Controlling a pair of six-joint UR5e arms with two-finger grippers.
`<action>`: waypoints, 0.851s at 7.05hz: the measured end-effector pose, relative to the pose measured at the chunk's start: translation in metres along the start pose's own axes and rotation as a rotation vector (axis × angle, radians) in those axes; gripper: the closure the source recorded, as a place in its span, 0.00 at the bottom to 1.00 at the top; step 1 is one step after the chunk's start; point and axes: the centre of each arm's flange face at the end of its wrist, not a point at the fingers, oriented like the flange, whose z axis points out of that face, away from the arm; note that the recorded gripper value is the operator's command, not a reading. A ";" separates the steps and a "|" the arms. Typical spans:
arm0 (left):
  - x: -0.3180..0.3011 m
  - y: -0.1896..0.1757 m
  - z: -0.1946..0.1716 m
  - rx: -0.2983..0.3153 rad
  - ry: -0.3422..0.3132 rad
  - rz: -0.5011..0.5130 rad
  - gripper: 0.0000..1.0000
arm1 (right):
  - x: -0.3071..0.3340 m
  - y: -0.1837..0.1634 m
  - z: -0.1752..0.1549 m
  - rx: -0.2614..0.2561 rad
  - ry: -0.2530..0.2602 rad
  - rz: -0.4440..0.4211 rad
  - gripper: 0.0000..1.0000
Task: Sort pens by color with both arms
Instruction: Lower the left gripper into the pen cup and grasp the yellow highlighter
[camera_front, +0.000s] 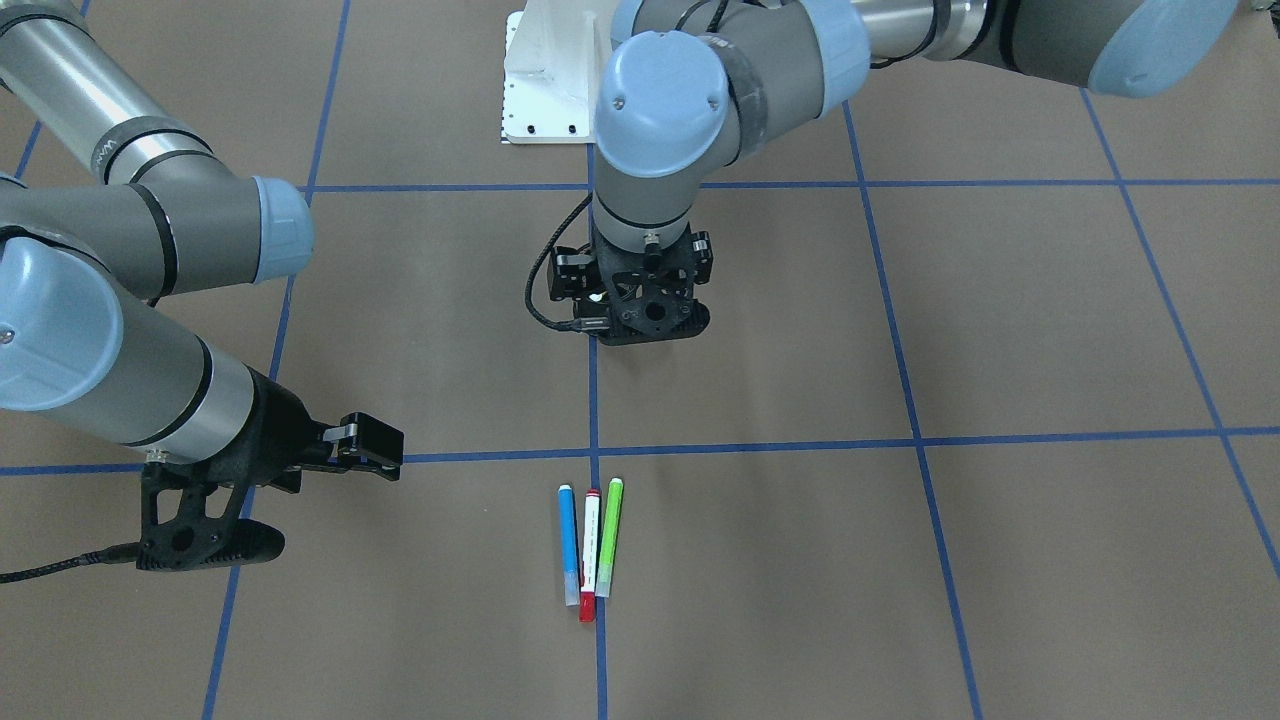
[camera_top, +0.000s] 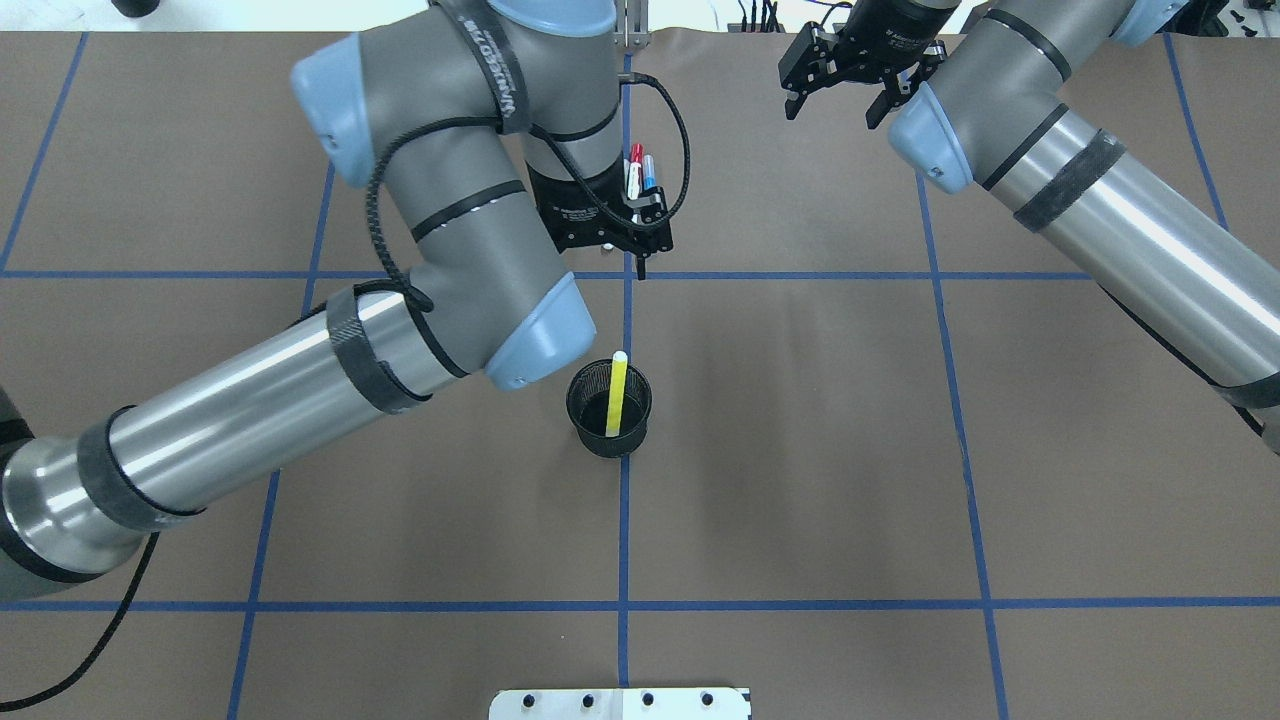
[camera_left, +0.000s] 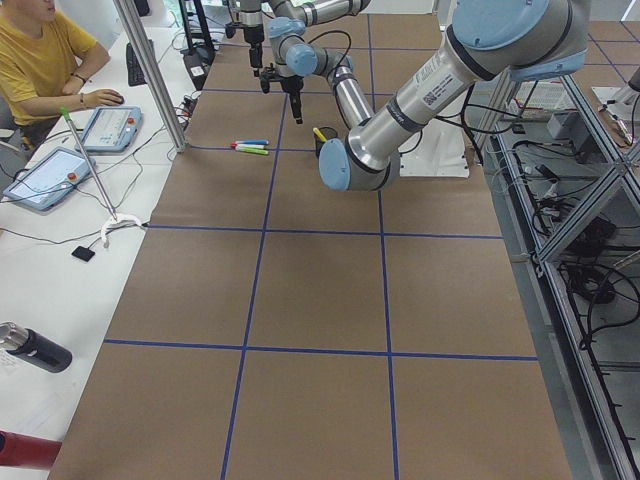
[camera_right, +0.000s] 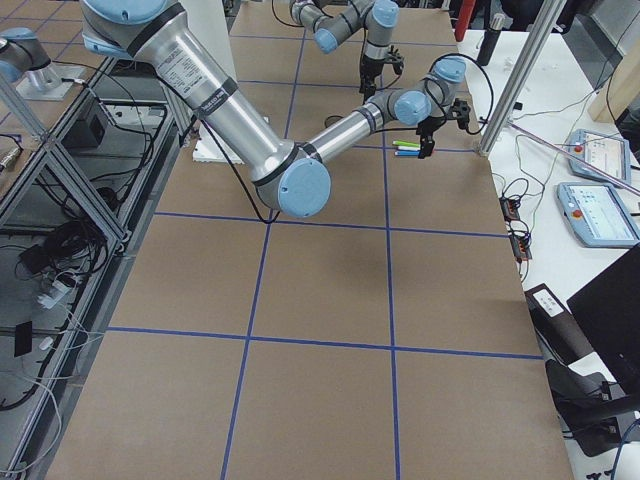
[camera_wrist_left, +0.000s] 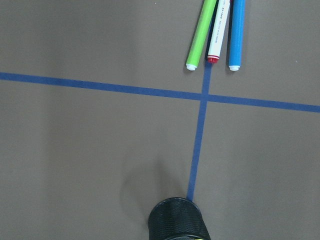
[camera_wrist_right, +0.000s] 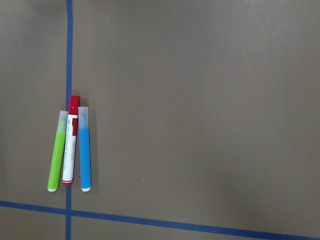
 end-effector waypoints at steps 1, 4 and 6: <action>0.017 0.004 0.020 0.000 -0.041 -0.004 0.01 | 0.002 0.000 0.001 0.000 0.002 0.001 0.01; 0.034 0.017 0.054 0.020 -0.108 0.014 0.31 | 0.004 0.000 0.001 0.003 0.005 0.000 0.01; 0.034 0.019 0.059 0.025 -0.118 0.021 0.51 | 0.005 0.000 0.002 0.006 0.008 0.000 0.01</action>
